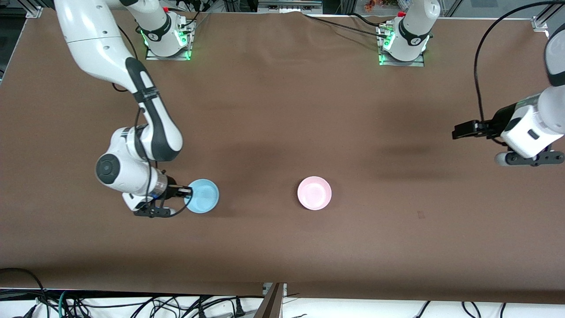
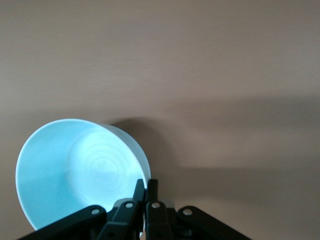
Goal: Stack pink and blue bowls on white bowl
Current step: 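Grasp the blue bowl rim with the right gripper while the left gripper retracts, then carry the blue bowl with the right gripper over the pink bowl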
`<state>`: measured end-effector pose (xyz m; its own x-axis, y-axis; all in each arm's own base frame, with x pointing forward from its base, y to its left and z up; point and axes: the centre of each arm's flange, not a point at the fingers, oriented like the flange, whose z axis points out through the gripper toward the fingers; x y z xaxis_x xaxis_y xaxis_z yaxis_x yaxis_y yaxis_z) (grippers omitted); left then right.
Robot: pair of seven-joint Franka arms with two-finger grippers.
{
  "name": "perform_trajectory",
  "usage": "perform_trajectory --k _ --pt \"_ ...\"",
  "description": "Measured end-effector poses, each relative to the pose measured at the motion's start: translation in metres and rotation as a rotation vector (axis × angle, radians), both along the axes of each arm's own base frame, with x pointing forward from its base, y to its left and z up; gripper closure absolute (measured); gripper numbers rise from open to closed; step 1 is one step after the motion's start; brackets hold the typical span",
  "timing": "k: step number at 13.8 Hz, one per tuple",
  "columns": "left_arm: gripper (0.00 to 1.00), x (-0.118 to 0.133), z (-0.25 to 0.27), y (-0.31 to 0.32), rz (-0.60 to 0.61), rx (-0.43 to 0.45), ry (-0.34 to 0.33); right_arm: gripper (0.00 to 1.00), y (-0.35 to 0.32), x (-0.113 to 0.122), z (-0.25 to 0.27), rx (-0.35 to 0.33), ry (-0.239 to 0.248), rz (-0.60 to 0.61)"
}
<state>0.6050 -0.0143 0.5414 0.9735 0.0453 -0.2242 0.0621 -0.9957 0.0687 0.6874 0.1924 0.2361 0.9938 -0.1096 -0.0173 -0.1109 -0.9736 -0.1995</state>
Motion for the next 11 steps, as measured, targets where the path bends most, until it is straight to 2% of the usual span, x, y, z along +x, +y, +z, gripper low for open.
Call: perform_trajectory --k 3,6,9,11 --pt "0.00 -0.005 0.002 -0.005 -0.033 0.040 0.017 0.98 0.104 -0.015 0.041 0.081 0.051 -0.159" --pt "0.00 -0.005 0.002 -0.008 -0.040 0.042 0.018 0.98 0.213 -0.045 0.068 0.140 0.085 -0.351" --pt "0.00 -0.003 -0.003 -0.004 -0.034 0.043 0.026 0.98 0.286 -0.063 0.060 0.223 0.063 -0.506" --pt "0.00 -0.001 -0.008 -0.001 -0.029 0.043 0.034 0.98 0.307 -0.066 0.046 0.268 0.044 -0.566"
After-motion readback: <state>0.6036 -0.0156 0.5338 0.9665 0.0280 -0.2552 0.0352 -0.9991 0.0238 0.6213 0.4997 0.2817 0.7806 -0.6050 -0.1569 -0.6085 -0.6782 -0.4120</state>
